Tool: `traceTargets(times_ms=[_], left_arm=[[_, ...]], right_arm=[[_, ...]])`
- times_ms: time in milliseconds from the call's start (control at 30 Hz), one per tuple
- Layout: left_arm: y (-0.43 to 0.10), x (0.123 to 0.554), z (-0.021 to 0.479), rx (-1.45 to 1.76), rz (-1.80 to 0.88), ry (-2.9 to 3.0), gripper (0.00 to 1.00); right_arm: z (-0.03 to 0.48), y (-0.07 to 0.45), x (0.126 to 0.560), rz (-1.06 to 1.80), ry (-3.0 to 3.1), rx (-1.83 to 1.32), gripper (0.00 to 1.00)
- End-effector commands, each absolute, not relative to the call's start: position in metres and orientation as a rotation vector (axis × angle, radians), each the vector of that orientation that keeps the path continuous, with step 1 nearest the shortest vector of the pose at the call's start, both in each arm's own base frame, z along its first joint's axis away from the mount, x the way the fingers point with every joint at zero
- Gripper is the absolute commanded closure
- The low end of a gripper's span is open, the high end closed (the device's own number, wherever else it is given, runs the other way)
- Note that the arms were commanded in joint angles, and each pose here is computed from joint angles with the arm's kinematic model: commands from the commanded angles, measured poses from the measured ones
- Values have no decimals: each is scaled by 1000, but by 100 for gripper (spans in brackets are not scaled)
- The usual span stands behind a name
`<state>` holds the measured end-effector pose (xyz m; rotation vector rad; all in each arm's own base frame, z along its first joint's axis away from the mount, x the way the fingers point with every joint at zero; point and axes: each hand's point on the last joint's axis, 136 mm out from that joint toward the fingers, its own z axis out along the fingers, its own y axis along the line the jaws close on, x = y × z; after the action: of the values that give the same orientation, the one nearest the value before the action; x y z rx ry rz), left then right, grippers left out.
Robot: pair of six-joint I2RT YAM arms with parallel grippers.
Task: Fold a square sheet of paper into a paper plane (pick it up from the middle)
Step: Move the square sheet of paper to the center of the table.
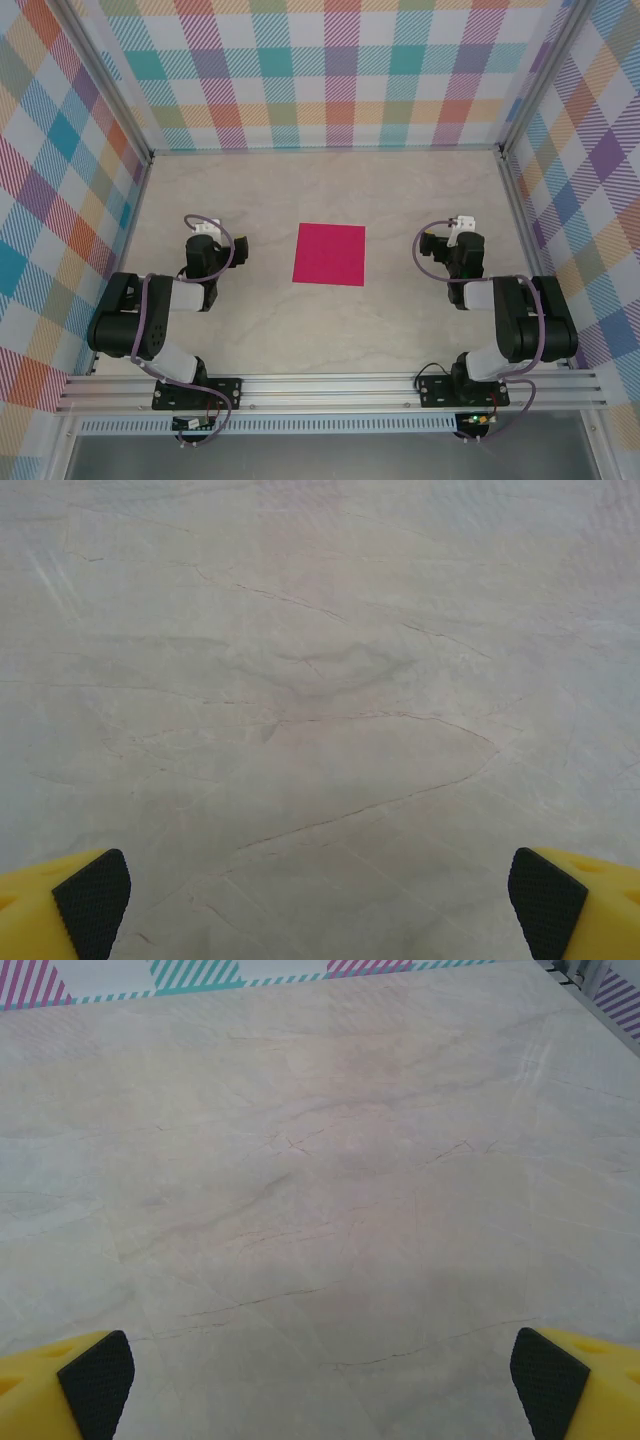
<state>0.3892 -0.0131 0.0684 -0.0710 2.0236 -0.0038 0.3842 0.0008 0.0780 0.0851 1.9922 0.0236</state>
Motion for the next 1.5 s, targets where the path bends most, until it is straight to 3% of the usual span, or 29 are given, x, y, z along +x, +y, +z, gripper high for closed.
traceTargets(times_ms=[0,867,1133,1267,1467], left_arm=[[-11,398,79,-92,-13,1987,0],[-9,398,83,-105,-6,1978,0],[10,382,137,-244,44,1934,0],[12,377,164,-389,-25,1940,0],[-17,371,197,-458,-290,2006,0]], right_arm=[[92,1,395,37,1938,103,0],[95,3,395,43,1948,96,0],[140,-2,392,-51,2031,174,0],[172,6,380,93,2107,333,0],[173,39,366,368,2278,545,0]])
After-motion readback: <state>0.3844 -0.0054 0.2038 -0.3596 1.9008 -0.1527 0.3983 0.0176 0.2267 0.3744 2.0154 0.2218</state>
